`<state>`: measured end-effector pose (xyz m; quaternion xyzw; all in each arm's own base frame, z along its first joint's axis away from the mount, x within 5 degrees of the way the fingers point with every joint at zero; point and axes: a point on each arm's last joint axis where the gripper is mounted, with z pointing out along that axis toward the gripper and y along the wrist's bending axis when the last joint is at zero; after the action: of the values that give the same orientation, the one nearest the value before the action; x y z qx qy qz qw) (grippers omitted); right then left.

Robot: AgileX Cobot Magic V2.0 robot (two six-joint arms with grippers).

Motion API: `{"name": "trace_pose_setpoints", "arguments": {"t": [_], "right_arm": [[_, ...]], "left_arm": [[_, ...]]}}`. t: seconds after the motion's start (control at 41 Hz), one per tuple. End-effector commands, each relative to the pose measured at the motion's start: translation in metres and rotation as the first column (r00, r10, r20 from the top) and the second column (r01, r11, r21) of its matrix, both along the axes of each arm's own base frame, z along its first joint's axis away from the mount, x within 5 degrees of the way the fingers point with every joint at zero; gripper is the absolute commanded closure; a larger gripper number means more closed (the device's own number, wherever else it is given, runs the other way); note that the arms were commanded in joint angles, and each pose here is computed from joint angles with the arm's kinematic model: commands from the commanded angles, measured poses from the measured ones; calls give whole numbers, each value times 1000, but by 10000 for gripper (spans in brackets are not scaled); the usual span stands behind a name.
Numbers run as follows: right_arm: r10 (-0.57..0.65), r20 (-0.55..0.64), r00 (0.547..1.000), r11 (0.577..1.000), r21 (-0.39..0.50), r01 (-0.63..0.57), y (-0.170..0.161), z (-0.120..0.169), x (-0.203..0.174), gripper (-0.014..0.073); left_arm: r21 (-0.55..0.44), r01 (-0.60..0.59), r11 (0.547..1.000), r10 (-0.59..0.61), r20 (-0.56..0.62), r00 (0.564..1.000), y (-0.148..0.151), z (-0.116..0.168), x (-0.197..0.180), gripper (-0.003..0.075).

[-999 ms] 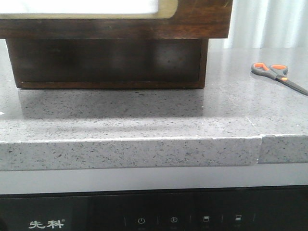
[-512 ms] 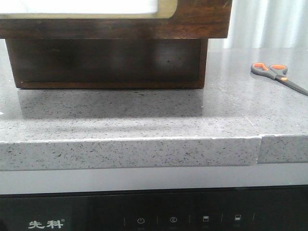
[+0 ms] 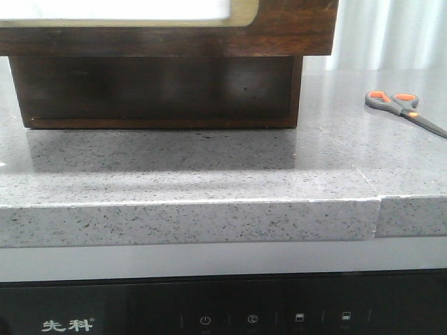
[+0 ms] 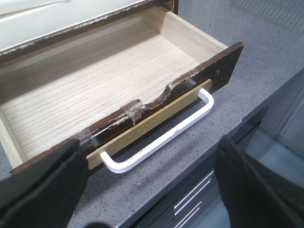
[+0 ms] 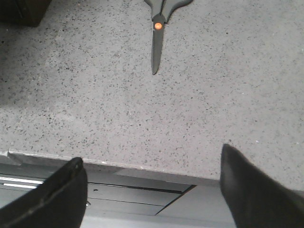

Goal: Put scissors in drawer with both arms
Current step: 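Pull the drawer open toward the robot with the left gripper, then lower the right gripper onto the grey-and-orange scissors and grasp them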

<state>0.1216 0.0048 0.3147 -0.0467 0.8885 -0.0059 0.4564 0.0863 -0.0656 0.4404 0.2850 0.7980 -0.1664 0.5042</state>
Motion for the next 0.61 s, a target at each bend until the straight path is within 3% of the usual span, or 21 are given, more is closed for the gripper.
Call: {"name": "trace_pose_setpoints", "arguments": {"t": [0.0, 0.171, 0.365, 0.585], "right_arm": [[-11, 111, 994, 1000, -17, 13, -2, 15, 7, 1], [-16, 96, 995, 1000, -13, 17, -1, 35, 33, 1], [-22, -78, 997, 1000, -21, 20, 0, 48, 77, 1], [-70, -244, 967, 998, -21, 67, -12, 47, 129, 1]], "left_arm": [[-57, 9, 998, -4, 72, 997, -1, 14, 0, 176], [-57, 9, 998, -4, 72, 997, -1, 14, 0, 176], [-57, 9, 998, -4, 72, 997, -1, 14, 0, 176], [-57, 9, 998, -4, 72, 997, -1, 14, 0, 176]]}}
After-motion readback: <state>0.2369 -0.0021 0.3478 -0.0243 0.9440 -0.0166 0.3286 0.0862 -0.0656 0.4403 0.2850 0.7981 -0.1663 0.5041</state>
